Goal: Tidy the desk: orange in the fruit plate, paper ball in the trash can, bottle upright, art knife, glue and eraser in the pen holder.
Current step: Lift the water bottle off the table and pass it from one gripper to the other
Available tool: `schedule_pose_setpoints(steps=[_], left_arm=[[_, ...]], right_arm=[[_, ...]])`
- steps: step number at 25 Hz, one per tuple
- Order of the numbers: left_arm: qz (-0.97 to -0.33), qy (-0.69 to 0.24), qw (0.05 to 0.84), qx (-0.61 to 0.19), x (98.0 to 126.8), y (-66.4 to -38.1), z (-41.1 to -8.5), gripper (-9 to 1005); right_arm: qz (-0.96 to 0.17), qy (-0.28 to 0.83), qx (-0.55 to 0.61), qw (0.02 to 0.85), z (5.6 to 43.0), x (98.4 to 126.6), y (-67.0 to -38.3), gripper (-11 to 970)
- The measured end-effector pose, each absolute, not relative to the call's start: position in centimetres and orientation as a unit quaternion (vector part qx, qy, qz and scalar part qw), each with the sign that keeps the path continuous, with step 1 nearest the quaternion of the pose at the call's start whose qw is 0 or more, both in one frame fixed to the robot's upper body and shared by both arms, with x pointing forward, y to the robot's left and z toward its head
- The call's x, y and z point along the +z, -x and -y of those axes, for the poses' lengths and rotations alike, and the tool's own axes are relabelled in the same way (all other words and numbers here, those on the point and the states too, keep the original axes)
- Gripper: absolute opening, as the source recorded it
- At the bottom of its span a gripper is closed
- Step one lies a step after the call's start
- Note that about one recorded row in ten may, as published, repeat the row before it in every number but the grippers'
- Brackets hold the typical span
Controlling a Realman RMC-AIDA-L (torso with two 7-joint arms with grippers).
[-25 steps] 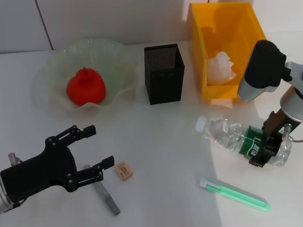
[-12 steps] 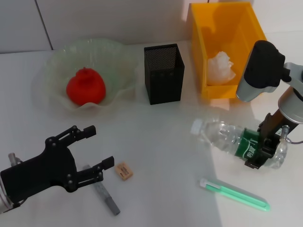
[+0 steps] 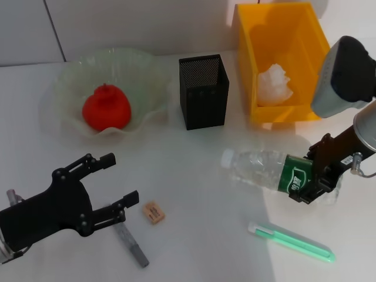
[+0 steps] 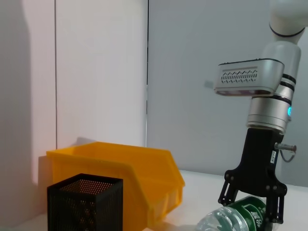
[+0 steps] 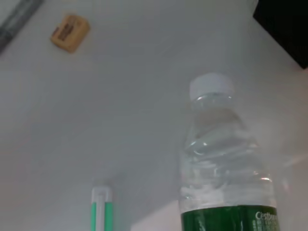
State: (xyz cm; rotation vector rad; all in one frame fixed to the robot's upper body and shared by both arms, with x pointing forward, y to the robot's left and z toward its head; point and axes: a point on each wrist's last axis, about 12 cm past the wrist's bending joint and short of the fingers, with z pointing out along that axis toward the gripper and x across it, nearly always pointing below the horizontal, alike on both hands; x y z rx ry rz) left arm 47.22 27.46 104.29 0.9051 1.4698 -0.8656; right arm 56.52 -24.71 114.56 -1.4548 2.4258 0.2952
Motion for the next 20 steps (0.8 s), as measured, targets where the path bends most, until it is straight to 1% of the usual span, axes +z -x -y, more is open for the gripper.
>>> schedule_pose_setpoints(steps=[8, 10, 11, 14, 16, 17, 18, 20], left_arm=[[-0.615, -0.365, 0.594, -0.368, 104.7, -47.3, -27.5, 779], [-0.610, -0.351, 0.606, -0.371, 104.9, -47.3, -27.6, 778], [-0.610, -0.351, 0.606, -0.371, 104.9, -47.3, -27.6, 778], [-0.597, -0.312, 0.630, -0.385, 105.1, -47.0, -27.6, 777], [-0.597, -0.312, 0.630, -0.385, 105.1, -47.0, -27.6, 776], [-0.595, -0.306, 0.634, -0.388, 105.2, -46.9, -27.6, 776], [-0.586, -0.279, 0.646, -0.402, 105.3, -46.7, -27.6, 775], [-0.584, -0.268, 0.650, -0.406, 105.4, -46.7, -27.6, 775]], right_arm=[[-0.825, 0.491, 0.175, 0.218, 26.3, 114.8, -55.5, 765], [-0.815, 0.489, 0.197, 0.242, 26.7, 114.8, -55.1, 764], [-0.801, 0.488, 0.220, 0.267, 27.1, 114.8, -54.7, 764], [-0.791, 0.486, 0.236, 0.287, 27.5, 114.7, -54.2, 762], [-0.777, 0.478, 0.256, 0.321, 28.2, 114.6, -53.5, 762], [-0.777, 0.478, 0.256, 0.321, 28.2, 114.6, -53.5, 762], [-0.764, 0.469, 0.275, 0.348, 28.7, 114.3, -53.0, 762], [-0.757, 0.463, 0.285, 0.363, 29.0, 114.2, -52.8, 762]])
